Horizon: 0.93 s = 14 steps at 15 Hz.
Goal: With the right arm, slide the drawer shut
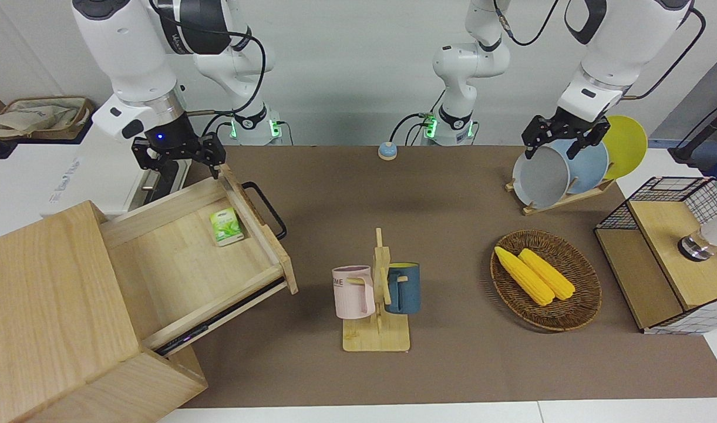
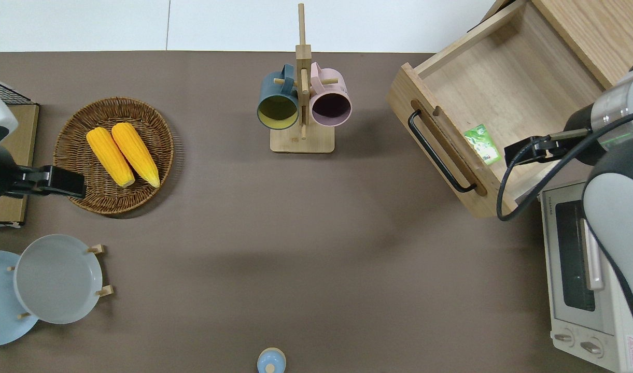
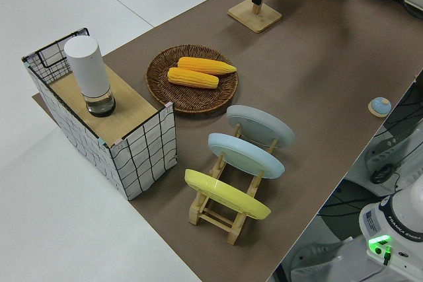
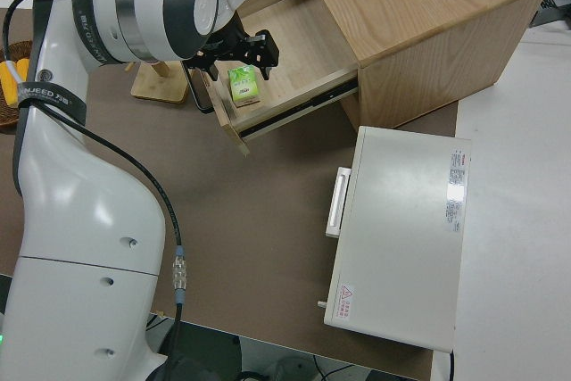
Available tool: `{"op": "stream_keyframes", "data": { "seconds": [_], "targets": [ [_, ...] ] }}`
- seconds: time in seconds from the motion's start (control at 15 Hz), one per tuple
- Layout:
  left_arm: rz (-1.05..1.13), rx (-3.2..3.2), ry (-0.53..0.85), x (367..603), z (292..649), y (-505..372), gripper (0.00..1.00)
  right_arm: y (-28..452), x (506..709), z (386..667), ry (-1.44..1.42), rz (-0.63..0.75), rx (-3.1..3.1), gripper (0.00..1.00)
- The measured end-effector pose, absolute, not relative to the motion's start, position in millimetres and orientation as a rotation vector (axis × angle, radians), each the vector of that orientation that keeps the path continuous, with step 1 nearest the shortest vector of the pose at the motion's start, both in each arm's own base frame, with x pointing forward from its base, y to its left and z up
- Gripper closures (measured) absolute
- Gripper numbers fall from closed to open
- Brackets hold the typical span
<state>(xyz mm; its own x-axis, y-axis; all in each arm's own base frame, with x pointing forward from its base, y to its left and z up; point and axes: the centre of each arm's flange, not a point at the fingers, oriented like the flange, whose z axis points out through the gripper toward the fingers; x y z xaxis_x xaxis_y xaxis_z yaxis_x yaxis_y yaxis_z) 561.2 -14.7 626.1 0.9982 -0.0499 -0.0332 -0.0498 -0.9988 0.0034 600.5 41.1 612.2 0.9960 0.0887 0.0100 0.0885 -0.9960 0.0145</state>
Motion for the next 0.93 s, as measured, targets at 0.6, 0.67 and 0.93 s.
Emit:
{"op": "stream_keyframes", "data": {
  "seconds": [0.6, 0.67, 0.93],
  "targets": [
    [-0.052, 3.138, -0.078, 561.2, 626.1, -14.7, 0.00, 38.1, 595.4, 615.7, 0.135, -0.024, 3.124, 0.72],
    [-0.052, 3.138, -0.078, 561.2, 626.1, -14.7, 0.00, 37.0, 595.2, 616.0, 0.133, -0.024, 3.124, 0.82],
    [-0.052, 3.138, -0.078, 561.2, 626.1, -14.7, 0.00, 35.3, 594.0, 618.4, 0.130, -0.020, 3.124, 0.99]
  ]
}}
